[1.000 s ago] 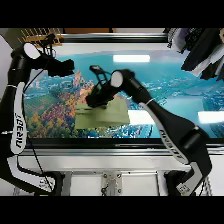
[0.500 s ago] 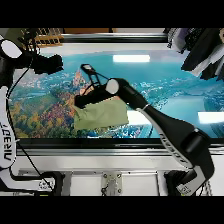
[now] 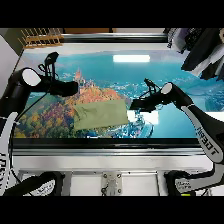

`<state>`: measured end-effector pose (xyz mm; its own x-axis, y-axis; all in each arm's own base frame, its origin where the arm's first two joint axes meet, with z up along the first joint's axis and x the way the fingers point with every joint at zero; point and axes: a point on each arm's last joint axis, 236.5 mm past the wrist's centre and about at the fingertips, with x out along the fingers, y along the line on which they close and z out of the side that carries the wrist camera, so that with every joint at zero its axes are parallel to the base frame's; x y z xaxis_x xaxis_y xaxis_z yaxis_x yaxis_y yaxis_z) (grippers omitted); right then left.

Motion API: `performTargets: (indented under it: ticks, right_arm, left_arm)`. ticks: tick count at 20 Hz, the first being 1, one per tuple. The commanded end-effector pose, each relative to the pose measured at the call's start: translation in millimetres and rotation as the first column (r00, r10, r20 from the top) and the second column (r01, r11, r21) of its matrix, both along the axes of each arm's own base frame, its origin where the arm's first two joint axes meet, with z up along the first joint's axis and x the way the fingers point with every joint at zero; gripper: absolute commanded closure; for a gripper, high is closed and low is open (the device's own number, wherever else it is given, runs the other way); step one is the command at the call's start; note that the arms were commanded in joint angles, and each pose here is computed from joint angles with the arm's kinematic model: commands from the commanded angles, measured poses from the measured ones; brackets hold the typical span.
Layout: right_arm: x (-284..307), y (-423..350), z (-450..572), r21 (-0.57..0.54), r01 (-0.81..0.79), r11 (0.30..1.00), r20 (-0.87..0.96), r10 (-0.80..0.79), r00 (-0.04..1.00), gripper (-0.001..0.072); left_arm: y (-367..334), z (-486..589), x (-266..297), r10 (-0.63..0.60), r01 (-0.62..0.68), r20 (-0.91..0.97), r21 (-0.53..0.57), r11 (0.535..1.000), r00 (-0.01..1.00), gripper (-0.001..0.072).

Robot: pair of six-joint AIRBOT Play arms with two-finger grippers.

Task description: Fold the clothes and pants, and hang the long-sleeved shirts on hangers.

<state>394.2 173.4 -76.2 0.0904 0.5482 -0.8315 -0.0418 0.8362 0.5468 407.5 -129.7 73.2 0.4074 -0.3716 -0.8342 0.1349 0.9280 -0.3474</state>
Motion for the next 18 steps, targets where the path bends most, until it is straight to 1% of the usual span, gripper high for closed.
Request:
performTargets:
  ticks: [1, 3, 4, 7, 8, 9, 10, 12, 13, 15, 17, 18]
  right_arm:
    - [-1, 15, -21, 0.185, 0.066, 0.981, -0.076, -0.053, 0.996, -0.0008]
    - [-1, 48, -24, 0.258, 0.030, 0.966, -0.072, -0.011, 0.997, -0.0008]
    - [-3, 62, -25, 0.271, 0.007, 0.963, -0.071, 0.013, 0.997, -0.0008]
    - [-1, 100, -27, 0.264, -0.063, 0.963, -0.025, 0.072, 0.997, -0.0008]
    - [3, 110, -25, 0.258, -0.072, 0.963, 0.002, 0.074, 0.997, 0.0004]
    - [8, 117, -23, 0.248, -0.080, 0.965, 0.034, 0.074, 0.997, 0.0141]
    - [11, 122, -21, 0.243, -0.097, 0.965, 0.065, 0.083, 0.994, 0.0359]
    - [17, 123, -11, 0.244, -0.115, 0.963, 0.096, 0.094, 0.991, 0.0666]
    - [24, 115, -2, 0.237, -0.118, 0.964, 0.118, 0.093, 0.989, 0.0699]
    - [44, 71, 25, 0.185, -0.078, 0.980, 0.169, 0.046, 0.984, 0.0699]
    - [65, -14, 51, 0.060, 0.048, 0.997, 0.218, -0.060, 0.974, 0.0700]
    - [70, -64, 62, -0.013, 0.128, 0.992, 0.237, -0.122, 0.964, 0.0699]
  left_arm:
    - [-25, -10, -14, -0.057, 0.057, -0.001, 0.002, 0.998, 0.998, 0.0701]
    - [-33, -8, -13, -0.070, 0.070, 0.017, -0.001, 0.998, 0.997, 0.0701]
    - [-35, -7, -12, -0.072, 0.072, 0.027, -0.003, 0.997, 0.997, 0.0701]
    - [-37, -6, -12, -0.070, 0.070, 0.028, -0.012, 0.997, 0.997, 0.0701]
    - [-37, -6, -12, -0.070, 0.071, 0.026, -0.012, 0.997, 0.997, 0.0701]
    - [-37, -6, -13, -0.071, 0.071, 0.024, -0.011, 0.997, 0.997, 0.0701]
    - [-37, -7, -14, -0.073, 0.073, 0.020, -0.011, 0.997, 0.997, 0.0701]
    - [-37, -8, -16, -0.076, 0.076, 0.011, -0.010, 0.997, 0.997, 0.0701]
    - [-37, -8, -16, -0.077, 0.077, 0.008, -0.010, 0.997, 0.997, 0.0701]
    - [-37, -9, -18, -0.080, 0.080, 0.001, -0.008, 0.997, 0.997, 0.0701]
    - [-36, -10, -20, -0.083, 0.083, -0.006, -0.007, 0.997, 0.997, 0.0701]
    - [-36, -10, -20, -0.083, 0.083, -0.006, -0.007, 0.997, 0.997, 0.0701]
